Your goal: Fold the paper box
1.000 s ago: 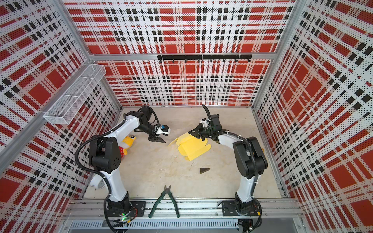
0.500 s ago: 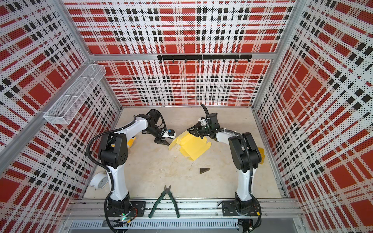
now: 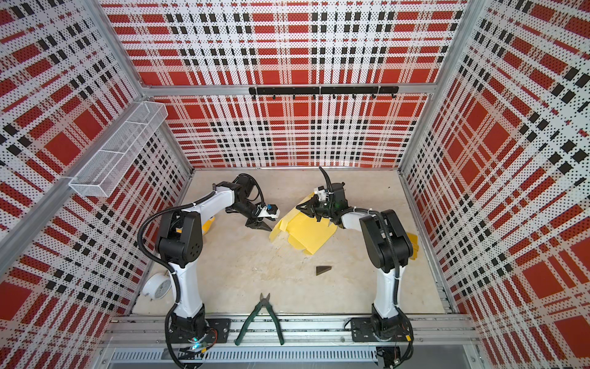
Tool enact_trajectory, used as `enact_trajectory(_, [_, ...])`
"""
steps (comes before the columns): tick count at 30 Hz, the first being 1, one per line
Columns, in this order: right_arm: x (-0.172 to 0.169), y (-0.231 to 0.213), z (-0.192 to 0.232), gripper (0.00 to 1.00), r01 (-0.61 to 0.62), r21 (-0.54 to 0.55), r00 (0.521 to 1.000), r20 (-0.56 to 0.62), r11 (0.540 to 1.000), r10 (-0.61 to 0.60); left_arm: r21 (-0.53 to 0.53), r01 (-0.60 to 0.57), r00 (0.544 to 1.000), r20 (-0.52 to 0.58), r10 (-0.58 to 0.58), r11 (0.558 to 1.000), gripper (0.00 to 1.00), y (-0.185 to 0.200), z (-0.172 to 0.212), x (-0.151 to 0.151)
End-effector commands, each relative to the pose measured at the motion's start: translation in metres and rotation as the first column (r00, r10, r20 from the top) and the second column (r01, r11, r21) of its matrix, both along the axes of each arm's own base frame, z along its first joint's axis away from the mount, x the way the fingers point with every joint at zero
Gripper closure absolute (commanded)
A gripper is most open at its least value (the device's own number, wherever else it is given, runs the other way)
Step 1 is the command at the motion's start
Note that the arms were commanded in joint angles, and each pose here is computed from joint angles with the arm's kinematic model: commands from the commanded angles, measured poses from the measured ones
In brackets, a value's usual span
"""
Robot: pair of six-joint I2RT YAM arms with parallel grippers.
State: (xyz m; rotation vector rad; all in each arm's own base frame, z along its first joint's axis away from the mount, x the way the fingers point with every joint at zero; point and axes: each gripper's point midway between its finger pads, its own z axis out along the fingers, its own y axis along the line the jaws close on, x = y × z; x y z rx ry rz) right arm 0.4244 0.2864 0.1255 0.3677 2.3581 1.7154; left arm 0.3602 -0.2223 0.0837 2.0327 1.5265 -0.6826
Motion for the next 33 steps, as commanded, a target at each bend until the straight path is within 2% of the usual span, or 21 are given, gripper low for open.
enact_trajectory(1, [0.006,-0.002,-0.008,1.00,0.023,0.000,0.999,0.041,1.000,-0.023,-0.016,0.016,0.999,0.038,-0.016,1.000,0.49,-0.015,0.005,-0.011])
enact_trajectory(5, [0.008,-0.003,-0.005,1.00,0.028,0.011,0.998,0.054,1.000,-0.029,0.006,0.006,0.999,0.048,-0.006,1.000,0.49,-0.016,-0.002,-0.018])
enact_trajectory(11, [0.008,-0.004,-0.004,1.00,0.028,0.012,0.996,0.084,1.000,-0.029,-0.092,-0.107,0.992,0.057,0.112,0.990,0.49,-0.027,0.015,-0.014])
enact_trajectory(16, [0.009,-0.004,-0.009,1.00,0.044,0.040,0.996,0.080,0.998,-0.047,-0.083,-0.170,0.977,0.119,0.179,0.982,0.48,-0.034,0.010,-0.010])
enact_trajectory(19, [0.010,-0.005,-0.014,1.00,0.059,0.051,0.995,0.075,0.997,-0.063,-0.100,-0.242,0.959,0.127,0.254,0.965,0.49,-0.034,0.012,0.001])
enact_trajectory(23, [0.011,-0.006,-0.019,1.00,0.071,0.062,0.993,0.092,0.996,-0.077,-0.082,-0.275,0.950,0.133,0.284,0.958,0.48,-0.039,0.011,0.005])
enact_trajectory(33, [0.010,-0.006,-0.018,1.00,0.060,0.088,0.987,0.146,0.994,-0.072,-0.158,-0.382,0.919,0.043,0.392,0.911,0.52,-0.054,0.038,0.018])
